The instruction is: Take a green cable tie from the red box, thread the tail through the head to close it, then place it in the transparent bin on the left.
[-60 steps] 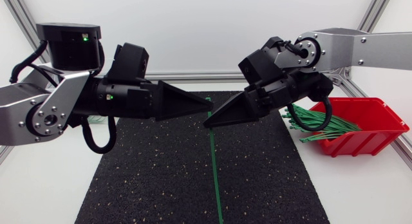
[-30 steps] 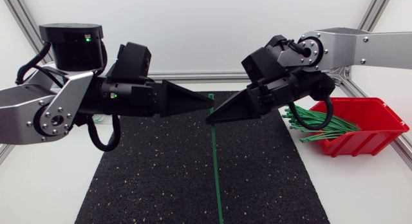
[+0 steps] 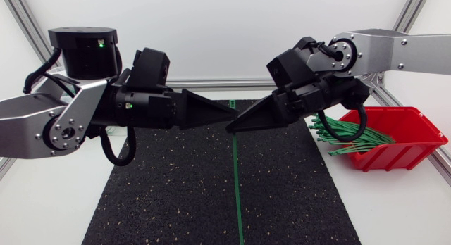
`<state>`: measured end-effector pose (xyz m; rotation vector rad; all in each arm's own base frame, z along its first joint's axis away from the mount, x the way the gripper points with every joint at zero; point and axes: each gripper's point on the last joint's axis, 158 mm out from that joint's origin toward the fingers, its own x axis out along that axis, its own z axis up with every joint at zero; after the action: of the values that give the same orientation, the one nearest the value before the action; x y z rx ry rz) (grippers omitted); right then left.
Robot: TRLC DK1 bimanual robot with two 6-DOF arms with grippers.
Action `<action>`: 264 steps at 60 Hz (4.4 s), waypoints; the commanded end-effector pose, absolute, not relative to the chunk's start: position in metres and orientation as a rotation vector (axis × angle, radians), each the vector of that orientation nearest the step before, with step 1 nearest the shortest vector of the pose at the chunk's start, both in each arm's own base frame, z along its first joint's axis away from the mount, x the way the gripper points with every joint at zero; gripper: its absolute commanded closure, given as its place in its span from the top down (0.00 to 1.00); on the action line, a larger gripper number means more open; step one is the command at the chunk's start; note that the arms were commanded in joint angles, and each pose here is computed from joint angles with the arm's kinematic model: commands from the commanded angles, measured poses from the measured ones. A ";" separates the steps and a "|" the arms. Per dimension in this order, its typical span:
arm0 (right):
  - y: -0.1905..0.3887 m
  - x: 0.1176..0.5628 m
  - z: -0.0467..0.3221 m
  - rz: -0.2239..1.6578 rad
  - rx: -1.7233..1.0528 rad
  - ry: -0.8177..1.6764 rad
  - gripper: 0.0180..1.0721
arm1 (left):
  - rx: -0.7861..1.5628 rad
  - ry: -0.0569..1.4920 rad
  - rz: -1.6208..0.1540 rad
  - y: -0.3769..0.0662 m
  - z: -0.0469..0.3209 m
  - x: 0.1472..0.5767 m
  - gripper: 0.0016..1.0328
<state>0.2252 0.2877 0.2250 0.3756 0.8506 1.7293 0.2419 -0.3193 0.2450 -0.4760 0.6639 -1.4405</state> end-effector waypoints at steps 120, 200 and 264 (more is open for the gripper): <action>0.294 0.213 0.220 1.759 0.380 0.870 0.05 | -0.539 0.704 -1.422 -0.322 0.243 0.246 0.04; 0.229 0.259 0.141 1.375 -0.128 0.991 0.97 | -0.590 0.699 -1.320 -0.255 0.259 0.289 0.04; 0.184 0.298 0.082 1.112 -0.666 0.848 0.96 | -0.516 0.690 -1.244 -0.251 0.245 0.301 0.04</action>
<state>0.2912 0.1903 0.0820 -0.6663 0.8513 1.1557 0.2993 -0.2482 0.2320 -0.5454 0.7268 -1.2246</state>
